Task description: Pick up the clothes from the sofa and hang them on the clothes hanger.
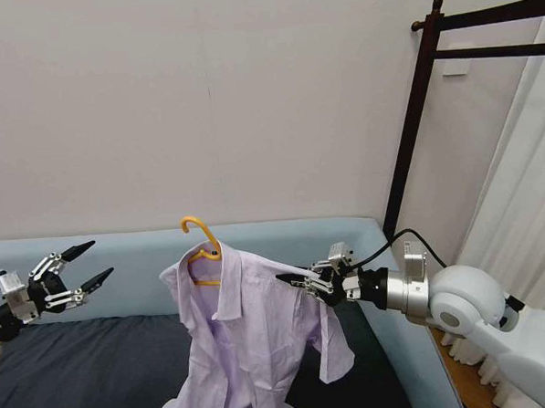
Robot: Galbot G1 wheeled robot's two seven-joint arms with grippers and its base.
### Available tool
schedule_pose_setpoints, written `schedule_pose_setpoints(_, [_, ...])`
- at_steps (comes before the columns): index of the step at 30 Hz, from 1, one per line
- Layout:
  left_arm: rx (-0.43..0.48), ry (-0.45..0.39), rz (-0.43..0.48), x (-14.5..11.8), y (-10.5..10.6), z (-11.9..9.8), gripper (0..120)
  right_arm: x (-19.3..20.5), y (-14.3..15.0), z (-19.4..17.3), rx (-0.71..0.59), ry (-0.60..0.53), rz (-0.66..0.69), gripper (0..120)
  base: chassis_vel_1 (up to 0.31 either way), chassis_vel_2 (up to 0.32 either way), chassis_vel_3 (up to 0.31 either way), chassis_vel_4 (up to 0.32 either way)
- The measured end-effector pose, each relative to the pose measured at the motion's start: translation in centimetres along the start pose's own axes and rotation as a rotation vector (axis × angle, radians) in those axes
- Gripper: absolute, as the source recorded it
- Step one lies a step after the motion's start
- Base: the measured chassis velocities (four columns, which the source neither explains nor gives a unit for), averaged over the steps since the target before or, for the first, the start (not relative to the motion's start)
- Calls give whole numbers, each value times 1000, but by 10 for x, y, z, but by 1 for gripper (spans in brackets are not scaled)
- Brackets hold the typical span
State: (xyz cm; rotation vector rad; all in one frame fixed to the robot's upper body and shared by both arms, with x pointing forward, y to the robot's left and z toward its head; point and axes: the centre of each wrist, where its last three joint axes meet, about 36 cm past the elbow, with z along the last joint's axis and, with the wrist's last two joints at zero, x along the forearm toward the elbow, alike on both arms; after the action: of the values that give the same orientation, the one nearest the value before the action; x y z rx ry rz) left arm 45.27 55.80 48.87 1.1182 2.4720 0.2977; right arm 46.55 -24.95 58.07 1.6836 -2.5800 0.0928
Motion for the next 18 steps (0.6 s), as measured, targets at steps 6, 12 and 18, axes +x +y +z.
schedule_pose_setpoints(6, [35, -54, -53, -10, -31, 17, 100, 2, 4, -23, 7, -55, 116, 0, 0, 0, 0, 0])
schedule_pose_setpoints(12, [122, -127, -183, -38, -80, 22, 100, 7, 20, -74, 24, -117, 217, 0, 0, 0, 0, 0])
schedule_pose_setpoints(18, [214, -133, -288, -90, -122, -2, 100, 13, 25, -101, 60, -142, 257, 0, 0, 0, 0, 0])
